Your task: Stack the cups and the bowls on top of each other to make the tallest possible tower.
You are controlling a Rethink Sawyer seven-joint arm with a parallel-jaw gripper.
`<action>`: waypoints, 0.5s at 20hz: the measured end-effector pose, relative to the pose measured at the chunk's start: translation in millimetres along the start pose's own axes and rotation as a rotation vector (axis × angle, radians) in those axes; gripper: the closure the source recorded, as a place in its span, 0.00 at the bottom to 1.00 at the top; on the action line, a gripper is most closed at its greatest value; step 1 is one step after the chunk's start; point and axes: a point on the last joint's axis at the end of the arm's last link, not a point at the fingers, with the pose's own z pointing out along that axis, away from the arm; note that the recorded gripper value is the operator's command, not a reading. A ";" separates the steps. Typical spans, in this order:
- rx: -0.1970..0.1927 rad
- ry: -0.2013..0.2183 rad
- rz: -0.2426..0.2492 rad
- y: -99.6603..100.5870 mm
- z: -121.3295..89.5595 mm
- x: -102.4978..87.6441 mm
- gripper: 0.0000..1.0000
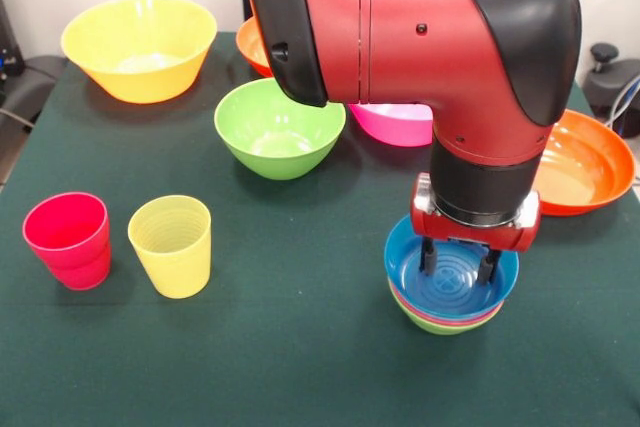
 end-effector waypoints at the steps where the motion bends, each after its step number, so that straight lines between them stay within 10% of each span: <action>1: -0.003 -0.013 0.000 0.5 -0.1 -1.8 0.00; 10: -0.019 -0.064 0.001 2.4 -0.4 -9.1 0.00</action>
